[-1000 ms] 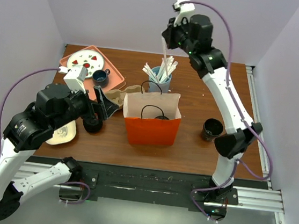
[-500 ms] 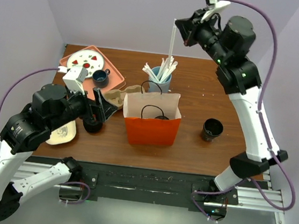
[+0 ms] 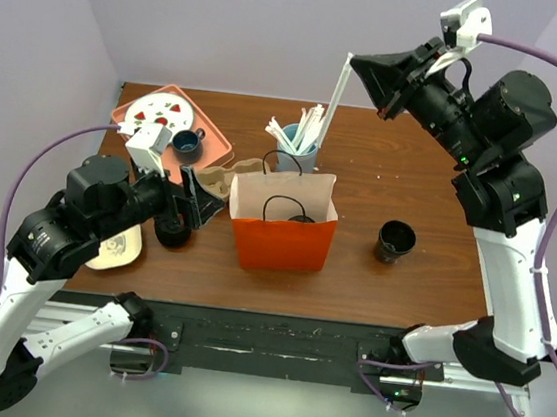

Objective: Pack the takeout coffee

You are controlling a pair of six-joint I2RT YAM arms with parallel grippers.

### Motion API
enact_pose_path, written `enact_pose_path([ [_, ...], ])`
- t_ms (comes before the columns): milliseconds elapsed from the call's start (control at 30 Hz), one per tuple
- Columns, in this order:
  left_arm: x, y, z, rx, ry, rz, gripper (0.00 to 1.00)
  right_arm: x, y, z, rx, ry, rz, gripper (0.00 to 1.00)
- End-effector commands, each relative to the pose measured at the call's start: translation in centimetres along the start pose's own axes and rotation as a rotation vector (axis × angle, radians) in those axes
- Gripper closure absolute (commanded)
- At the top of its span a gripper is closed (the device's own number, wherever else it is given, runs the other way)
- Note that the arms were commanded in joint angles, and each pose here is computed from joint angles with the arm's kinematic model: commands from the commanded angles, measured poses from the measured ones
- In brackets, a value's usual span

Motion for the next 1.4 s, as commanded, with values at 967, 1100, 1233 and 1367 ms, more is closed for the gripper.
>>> enact_pose_path([
  [967, -0.7, -0.5, -1.6, -0.091, 0.056, 0.042, 0.00, 8.7, -0.8, 11.5, 0.414, 0.209, -0.138, 0.44],
  [1100, -1.4, -0.4, -2.6, -0.113, 0.058, 0.061, 0.00, 8.1, -2.8, 11.4, 0.467, 0.274, -0.047, 0.01],
  [1233, -2.4, -0.7, -4.0, -0.151, 0.067, 0.096, 0.00, 7.1, -5.4, 10.9, 0.477, 0.415, 0.134, 0.01],
  [1367, -3.0, -0.9, -4.8, -0.189, 0.074, 0.123, 0.00, 5.7, -7.9, 10.8, 0.449, 0.525, 0.335, 0.01],
])
Point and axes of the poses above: each gripper's point midway between its finger pads, its own y axis out along the fingers, its own x axis along the line the jaws close on, z = x × y, the point moved 6 cm from there along -y, back along the fingers, and after that the axes turned 4 degrees about -y, right-handed, at the moved point
